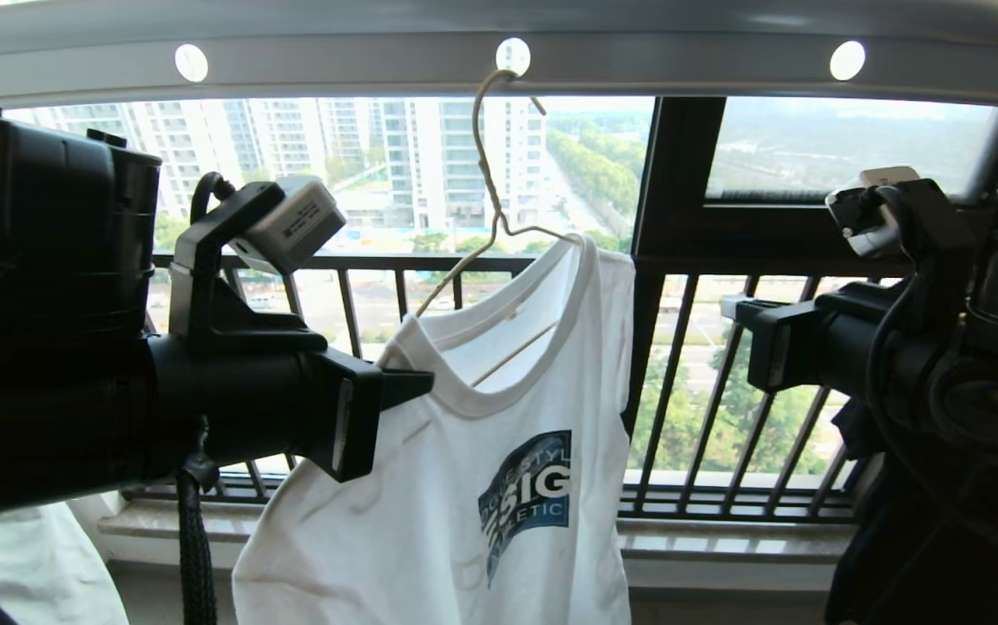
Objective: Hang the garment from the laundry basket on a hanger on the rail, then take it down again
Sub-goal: Take the clothes off the clothes rack
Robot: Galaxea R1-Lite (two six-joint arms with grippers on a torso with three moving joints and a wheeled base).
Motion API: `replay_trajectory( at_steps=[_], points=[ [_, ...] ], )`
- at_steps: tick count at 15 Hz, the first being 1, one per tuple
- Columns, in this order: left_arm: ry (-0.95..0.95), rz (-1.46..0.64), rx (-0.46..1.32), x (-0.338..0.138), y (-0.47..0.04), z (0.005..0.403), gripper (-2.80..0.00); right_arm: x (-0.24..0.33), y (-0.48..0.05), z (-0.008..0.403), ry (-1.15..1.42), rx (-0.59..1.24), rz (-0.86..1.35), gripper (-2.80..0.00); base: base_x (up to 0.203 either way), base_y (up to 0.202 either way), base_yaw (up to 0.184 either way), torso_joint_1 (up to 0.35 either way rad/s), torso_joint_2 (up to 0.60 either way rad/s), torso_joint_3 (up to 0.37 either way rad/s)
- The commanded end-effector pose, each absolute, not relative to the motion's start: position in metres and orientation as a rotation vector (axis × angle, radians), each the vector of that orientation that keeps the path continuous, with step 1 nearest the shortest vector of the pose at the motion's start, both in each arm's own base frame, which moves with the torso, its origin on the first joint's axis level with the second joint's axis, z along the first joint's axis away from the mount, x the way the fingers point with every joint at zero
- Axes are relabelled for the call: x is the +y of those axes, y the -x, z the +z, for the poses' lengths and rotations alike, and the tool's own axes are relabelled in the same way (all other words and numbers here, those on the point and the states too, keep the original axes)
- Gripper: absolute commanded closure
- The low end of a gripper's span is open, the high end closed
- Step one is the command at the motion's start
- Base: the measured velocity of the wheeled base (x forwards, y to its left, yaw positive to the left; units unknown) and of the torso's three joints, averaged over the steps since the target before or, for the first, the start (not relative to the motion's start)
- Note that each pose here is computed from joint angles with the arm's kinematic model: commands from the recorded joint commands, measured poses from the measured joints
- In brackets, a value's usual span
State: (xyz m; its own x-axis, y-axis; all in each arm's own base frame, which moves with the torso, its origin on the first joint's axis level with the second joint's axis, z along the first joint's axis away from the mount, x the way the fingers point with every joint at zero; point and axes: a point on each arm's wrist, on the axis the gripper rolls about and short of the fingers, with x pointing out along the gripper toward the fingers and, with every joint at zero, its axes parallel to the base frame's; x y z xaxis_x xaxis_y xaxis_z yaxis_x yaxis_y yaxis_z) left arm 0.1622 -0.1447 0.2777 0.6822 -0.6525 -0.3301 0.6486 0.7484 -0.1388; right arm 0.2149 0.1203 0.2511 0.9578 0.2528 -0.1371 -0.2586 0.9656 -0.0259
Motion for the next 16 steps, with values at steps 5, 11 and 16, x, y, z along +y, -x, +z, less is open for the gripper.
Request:
replay_trajectory(
  at_steps=[5,11,16],
  points=[
    [0.002,-0.733,0.341,-0.138,-0.156,0.284,0.00,0.144,-0.265,0.219,0.151,0.187,0.410,0.00,0.000,0.000,0.000,0.000,0.00,0.000],
    [-0.009,-0.719,0.320,-0.132,-0.155,0.288,0.00,0.098,-0.305,0.225,0.303,0.116,0.543,-2.80,0.000,0.000,0.000,0.000,0.00,0.000],
    [-0.011,-0.720,0.320,-0.131,-0.154,0.287,0.00,0.100,-0.347,0.209,0.405,0.103,0.604,-2.80,0.000,0.000,0.000,0.000,0.00,0.000]
  ],
)
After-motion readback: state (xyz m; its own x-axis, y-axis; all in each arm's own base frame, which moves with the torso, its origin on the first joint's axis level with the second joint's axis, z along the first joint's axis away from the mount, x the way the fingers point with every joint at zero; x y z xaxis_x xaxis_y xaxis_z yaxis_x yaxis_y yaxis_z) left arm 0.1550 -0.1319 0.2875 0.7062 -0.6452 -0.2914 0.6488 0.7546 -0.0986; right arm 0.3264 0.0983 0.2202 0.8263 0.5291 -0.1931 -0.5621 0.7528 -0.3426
